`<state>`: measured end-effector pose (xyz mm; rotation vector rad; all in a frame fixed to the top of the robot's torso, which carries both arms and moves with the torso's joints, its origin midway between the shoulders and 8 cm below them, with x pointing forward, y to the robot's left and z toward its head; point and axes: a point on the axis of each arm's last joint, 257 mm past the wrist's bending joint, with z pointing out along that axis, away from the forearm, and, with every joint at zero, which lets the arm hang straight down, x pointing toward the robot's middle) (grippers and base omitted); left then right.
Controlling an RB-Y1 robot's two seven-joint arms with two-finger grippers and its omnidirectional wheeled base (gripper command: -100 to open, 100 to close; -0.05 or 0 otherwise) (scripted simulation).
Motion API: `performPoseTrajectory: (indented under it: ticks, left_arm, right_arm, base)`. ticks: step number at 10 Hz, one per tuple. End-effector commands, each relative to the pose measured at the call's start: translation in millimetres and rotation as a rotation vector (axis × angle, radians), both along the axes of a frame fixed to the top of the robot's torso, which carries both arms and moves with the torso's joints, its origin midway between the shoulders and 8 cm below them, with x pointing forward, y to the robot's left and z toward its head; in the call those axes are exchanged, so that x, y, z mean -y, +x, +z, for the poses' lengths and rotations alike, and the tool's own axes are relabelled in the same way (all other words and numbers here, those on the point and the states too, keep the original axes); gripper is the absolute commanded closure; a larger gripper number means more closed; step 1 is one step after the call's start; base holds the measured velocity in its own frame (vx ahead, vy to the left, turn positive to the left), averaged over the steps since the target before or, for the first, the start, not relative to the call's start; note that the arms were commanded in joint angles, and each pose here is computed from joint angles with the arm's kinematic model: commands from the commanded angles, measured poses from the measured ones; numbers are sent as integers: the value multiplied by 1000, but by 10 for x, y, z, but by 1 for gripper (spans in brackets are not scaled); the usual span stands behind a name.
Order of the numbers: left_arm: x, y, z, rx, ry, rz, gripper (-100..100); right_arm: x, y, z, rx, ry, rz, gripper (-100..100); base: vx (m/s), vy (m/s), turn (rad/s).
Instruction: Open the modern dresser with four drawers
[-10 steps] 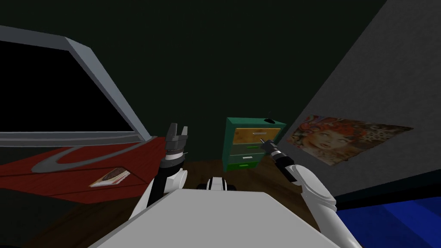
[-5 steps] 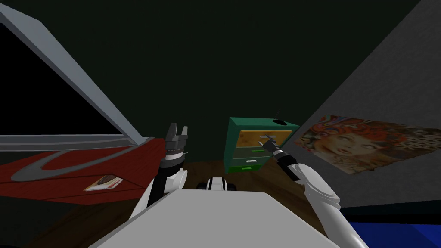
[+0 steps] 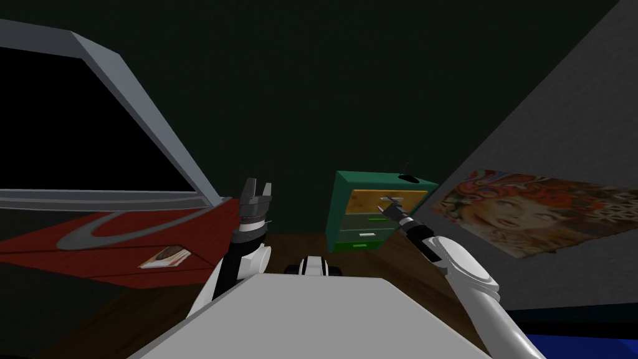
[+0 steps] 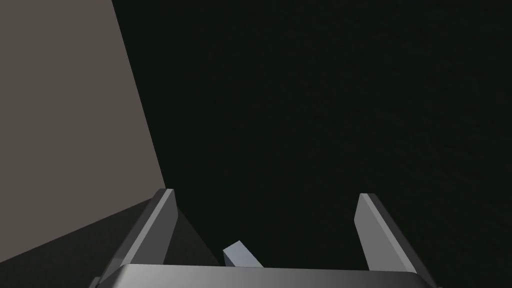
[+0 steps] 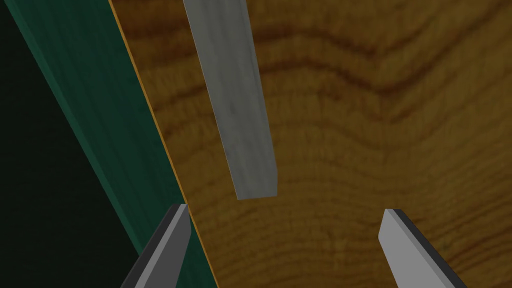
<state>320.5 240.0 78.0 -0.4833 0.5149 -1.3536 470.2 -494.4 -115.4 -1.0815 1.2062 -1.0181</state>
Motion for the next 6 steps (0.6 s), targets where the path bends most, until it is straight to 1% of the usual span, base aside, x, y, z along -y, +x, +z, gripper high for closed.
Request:
performPoseTrajectory:
  ticks: [1, 2, 4, 5, 6]
  left_arm:
    - [0, 0, 0, 0, 0, 0, 0]
    - [0, 0, 0, 0, 0, 0, 0]
    - [0, 0, 0, 0, 0, 0, 0]
    - [0, 0, 0, 0, 0, 0, 0]
    - [0, 0, 0, 0, 0, 0, 0]
  right_arm:
    - [160, 26, 40, -1, -22, 12, -100]
    - [230, 11, -49, -16, -8, -2, -100]
    - [370, -25, -241, -51, 16, -31, -100]
    - [417, 11, -15, -17, -21, 1, -100]
    - [492, -10, -107, -32, -6, -15, -100]
  base:
    - [-9, 50, 100]
    - [-2, 62, 66]
    - [3, 26, -8]
    - [-12, 68, 112]
    - [-8, 69, 60]
